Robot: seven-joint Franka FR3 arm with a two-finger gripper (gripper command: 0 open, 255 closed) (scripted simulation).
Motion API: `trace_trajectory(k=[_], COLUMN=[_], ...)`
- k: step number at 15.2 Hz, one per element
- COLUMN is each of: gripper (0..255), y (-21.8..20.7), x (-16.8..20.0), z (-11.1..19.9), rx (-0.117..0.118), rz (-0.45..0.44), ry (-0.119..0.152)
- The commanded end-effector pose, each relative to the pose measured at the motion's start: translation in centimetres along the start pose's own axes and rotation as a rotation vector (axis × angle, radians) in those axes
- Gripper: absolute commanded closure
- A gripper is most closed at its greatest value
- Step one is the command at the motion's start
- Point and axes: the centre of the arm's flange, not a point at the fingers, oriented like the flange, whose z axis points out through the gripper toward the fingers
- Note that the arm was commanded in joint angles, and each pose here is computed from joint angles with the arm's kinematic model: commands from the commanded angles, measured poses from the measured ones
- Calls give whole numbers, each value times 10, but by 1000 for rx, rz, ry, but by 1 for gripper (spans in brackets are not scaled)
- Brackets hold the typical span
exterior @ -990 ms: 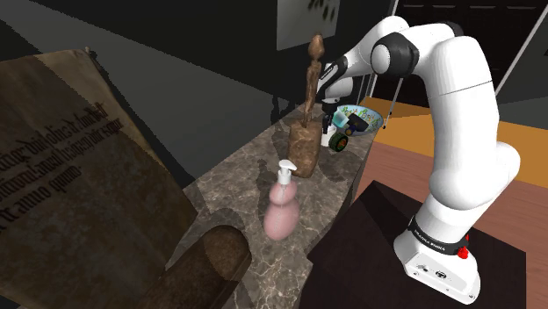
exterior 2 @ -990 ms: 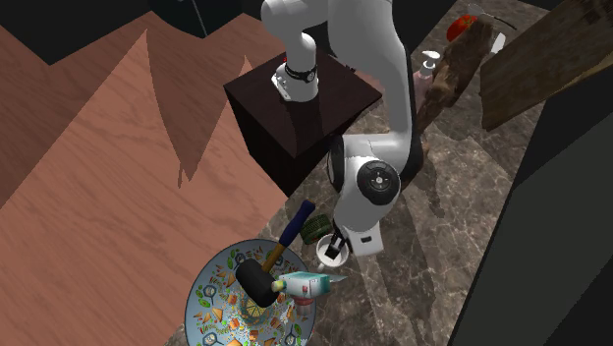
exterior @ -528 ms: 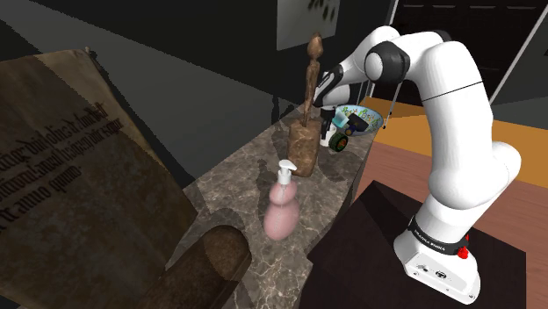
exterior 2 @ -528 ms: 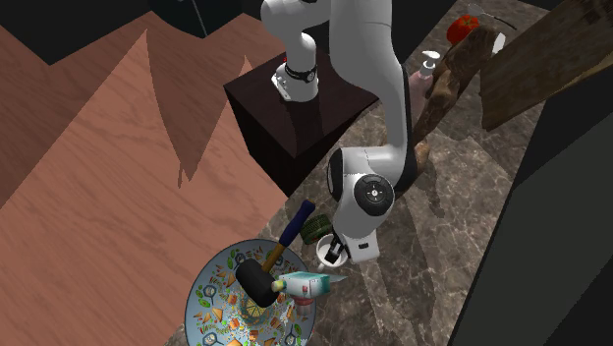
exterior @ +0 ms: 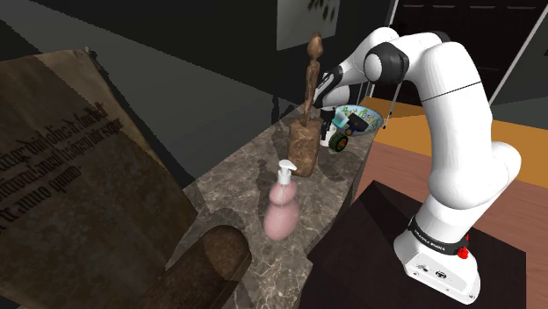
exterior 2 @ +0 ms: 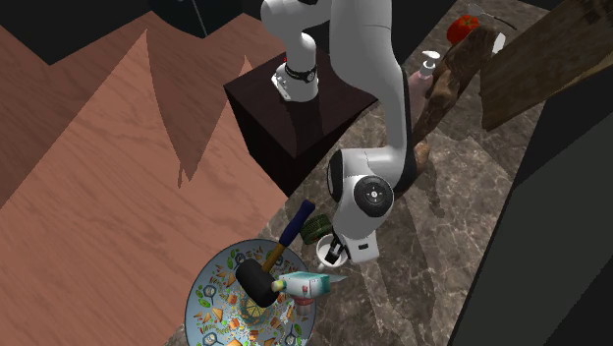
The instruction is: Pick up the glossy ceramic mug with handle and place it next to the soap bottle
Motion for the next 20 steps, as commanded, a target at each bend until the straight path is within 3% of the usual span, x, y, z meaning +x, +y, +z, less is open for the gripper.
trace_trajectory(k=[1, 10, 20], gripper=[255, 255, 255], y=[0, 0, 3], x=[0, 0, -2], z=[0, 0, -53], rx=[0, 0, 0], rz=[0, 0, 0], ry=[0, 0, 0])
